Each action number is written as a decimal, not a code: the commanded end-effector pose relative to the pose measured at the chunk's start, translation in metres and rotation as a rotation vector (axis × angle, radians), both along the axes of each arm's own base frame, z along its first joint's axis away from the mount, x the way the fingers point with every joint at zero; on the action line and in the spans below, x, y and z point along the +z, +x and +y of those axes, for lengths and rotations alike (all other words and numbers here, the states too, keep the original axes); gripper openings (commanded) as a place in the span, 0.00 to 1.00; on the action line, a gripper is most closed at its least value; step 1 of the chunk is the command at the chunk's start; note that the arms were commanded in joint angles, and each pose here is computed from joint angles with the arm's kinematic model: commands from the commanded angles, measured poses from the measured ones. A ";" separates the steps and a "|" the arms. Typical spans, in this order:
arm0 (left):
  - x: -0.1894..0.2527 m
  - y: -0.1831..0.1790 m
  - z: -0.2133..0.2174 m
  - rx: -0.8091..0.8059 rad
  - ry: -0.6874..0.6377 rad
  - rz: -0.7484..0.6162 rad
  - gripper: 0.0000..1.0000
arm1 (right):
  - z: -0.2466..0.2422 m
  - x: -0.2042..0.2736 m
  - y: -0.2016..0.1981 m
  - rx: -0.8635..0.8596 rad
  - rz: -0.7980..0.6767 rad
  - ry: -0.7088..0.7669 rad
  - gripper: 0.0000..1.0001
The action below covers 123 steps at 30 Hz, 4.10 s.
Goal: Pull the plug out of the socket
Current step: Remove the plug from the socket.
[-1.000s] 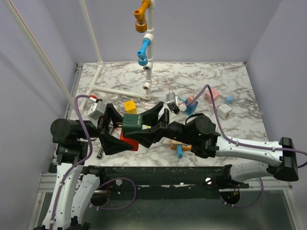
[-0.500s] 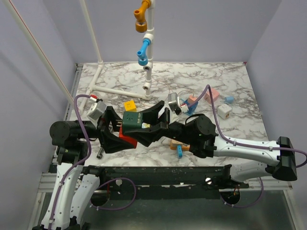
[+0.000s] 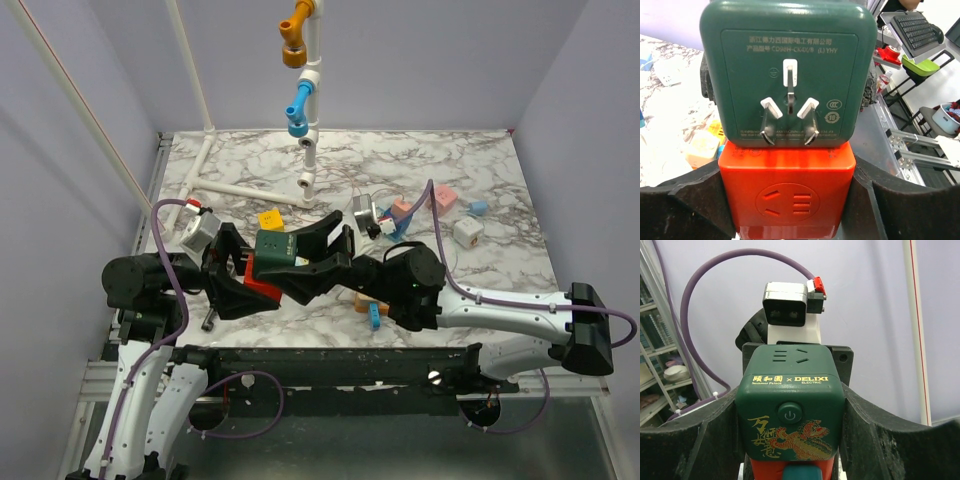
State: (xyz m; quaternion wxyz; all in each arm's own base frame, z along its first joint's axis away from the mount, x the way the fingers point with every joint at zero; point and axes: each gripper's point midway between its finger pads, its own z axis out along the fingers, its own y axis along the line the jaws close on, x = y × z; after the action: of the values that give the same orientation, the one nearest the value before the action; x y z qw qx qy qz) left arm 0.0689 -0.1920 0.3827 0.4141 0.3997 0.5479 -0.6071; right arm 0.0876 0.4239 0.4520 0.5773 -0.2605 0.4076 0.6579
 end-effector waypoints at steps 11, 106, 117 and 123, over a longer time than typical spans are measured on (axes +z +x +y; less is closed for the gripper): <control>0.002 0.006 -0.001 0.060 -0.036 -0.012 0.30 | -0.054 0.056 0.006 -0.103 -0.006 0.286 0.01; -0.062 0.004 0.011 0.052 0.307 -0.329 0.01 | -0.027 -0.045 0.004 0.154 -0.189 -0.871 0.01; -0.076 0.014 0.013 0.094 0.370 -0.338 0.00 | -0.072 0.013 0.014 -0.045 -0.253 -0.746 0.01; -0.084 0.016 0.014 0.100 0.401 -0.325 0.00 | -0.090 0.032 0.012 -0.099 -0.276 -0.667 0.01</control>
State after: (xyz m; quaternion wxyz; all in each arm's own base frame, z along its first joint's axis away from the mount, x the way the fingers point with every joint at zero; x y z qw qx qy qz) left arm 0.0849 -0.1920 0.3357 0.4746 0.5532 0.5362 -0.4258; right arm 0.0924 0.3932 0.3877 0.4121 -0.5835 0.5708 0.4048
